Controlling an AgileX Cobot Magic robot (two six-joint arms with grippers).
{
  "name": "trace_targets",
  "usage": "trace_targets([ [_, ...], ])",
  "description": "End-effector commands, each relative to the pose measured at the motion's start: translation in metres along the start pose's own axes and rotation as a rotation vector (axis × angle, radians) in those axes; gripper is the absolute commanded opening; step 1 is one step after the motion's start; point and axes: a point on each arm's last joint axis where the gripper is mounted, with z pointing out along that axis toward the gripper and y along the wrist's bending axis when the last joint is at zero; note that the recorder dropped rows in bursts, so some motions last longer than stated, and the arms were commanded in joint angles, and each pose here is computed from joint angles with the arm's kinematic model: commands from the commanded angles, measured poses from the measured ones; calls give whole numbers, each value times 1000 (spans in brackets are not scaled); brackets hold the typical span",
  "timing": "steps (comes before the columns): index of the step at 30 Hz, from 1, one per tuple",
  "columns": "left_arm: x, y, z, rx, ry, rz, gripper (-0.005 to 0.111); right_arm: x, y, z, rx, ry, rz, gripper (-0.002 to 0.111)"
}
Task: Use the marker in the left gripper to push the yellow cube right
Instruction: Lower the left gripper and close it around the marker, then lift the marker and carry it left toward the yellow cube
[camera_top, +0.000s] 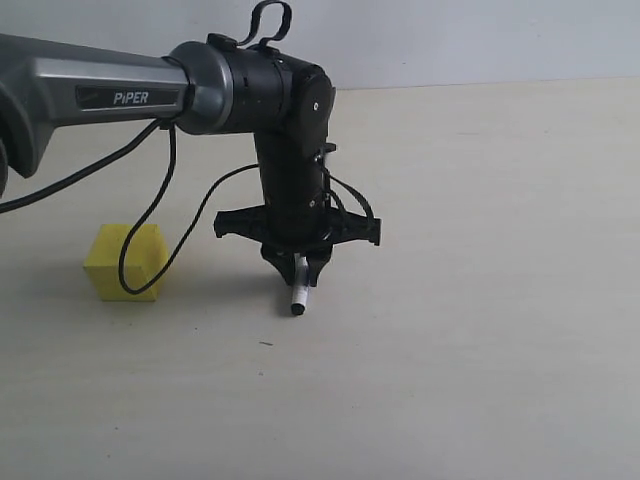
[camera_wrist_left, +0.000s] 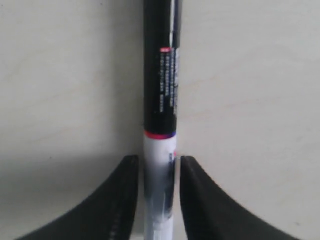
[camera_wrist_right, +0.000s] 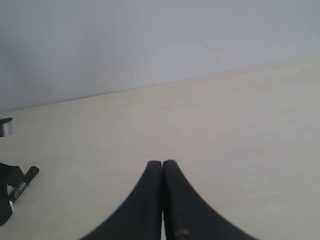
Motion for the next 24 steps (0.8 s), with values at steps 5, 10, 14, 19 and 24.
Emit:
trace_targets([
  [5,-1,2,4,-10,-3,13,34,1,0,0,1,-1,-10,0],
  [10,-1,2,2,-10,-6,57,0,1,0,0,1,-1,-10,0],
  [14,0,11,-37,-38,-57,179,0,1,0,0,1,-1,-10,0],
  [19,23,29,-119,-142,-181,391,0,1,0,0,1,-1,-10,0],
  [24,72,103,-162,-276,-228,392,0,1,0,0,2,-3,-10,0],
])
